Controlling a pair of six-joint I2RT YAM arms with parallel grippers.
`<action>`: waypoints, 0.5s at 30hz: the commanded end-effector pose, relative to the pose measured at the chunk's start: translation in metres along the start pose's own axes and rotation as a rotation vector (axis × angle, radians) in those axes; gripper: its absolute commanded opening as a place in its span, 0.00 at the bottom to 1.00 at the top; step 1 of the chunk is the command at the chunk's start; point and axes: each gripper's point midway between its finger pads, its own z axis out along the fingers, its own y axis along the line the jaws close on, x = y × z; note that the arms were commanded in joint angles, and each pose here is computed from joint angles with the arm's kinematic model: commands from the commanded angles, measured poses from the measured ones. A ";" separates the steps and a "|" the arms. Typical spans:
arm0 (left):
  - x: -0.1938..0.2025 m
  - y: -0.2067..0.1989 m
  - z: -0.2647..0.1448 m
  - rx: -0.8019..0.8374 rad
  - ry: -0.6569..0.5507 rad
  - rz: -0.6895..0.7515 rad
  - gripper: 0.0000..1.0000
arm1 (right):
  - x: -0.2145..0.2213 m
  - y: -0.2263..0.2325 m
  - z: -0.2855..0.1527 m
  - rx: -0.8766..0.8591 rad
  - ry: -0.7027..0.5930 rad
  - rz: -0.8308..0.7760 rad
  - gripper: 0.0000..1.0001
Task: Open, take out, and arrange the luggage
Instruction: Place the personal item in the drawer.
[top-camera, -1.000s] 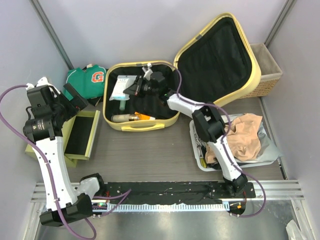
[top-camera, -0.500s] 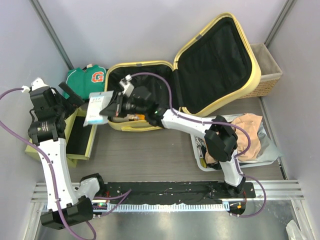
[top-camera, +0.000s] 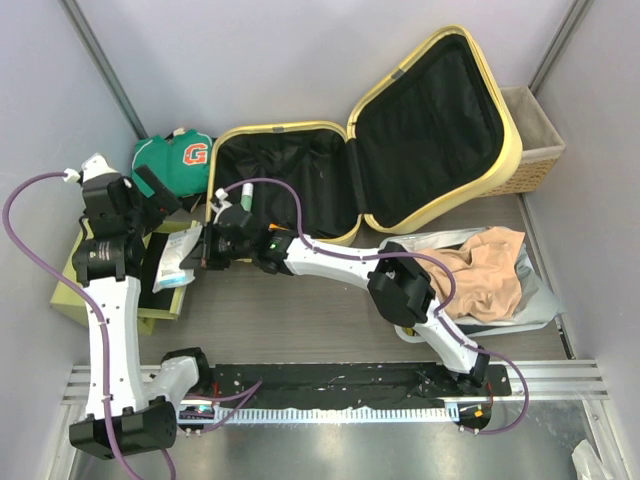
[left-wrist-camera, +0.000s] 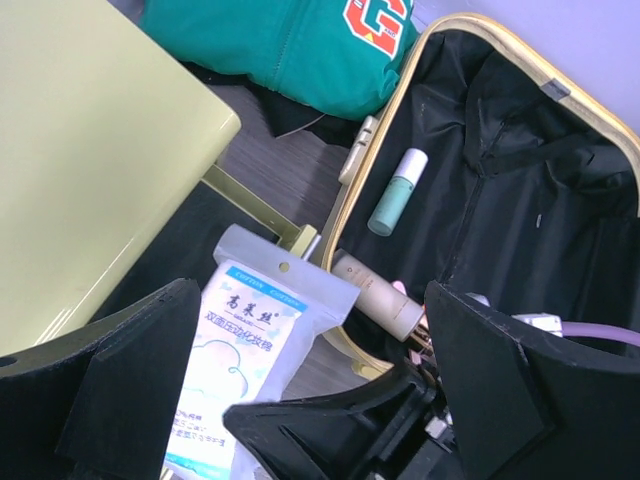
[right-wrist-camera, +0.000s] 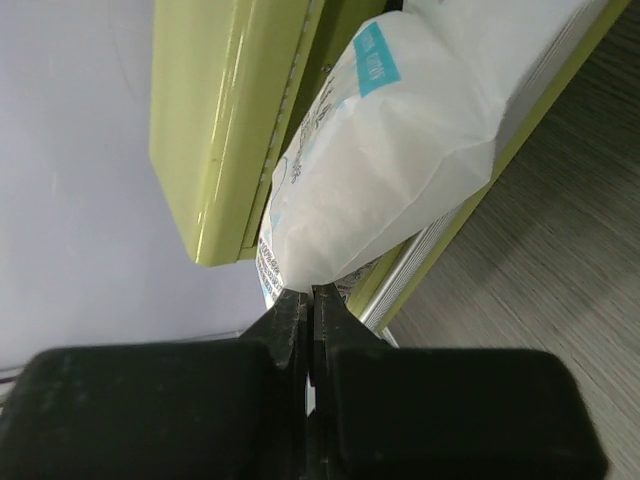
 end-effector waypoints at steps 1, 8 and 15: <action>-0.017 -0.009 0.001 -0.001 -0.059 0.027 1.00 | -0.017 0.022 0.004 -0.011 -0.067 0.016 0.01; -0.020 -0.019 -0.005 0.029 -0.063 0.037 1.00 | -0.019 0.021 0.026 -0.009 -0.073 0.013 0.01; -0.023 -0.014 -0.006 -0.004 -0.081 0.072 1.00 | -0.019 0.016 0.034 0.020 -0.084 0.027 0.02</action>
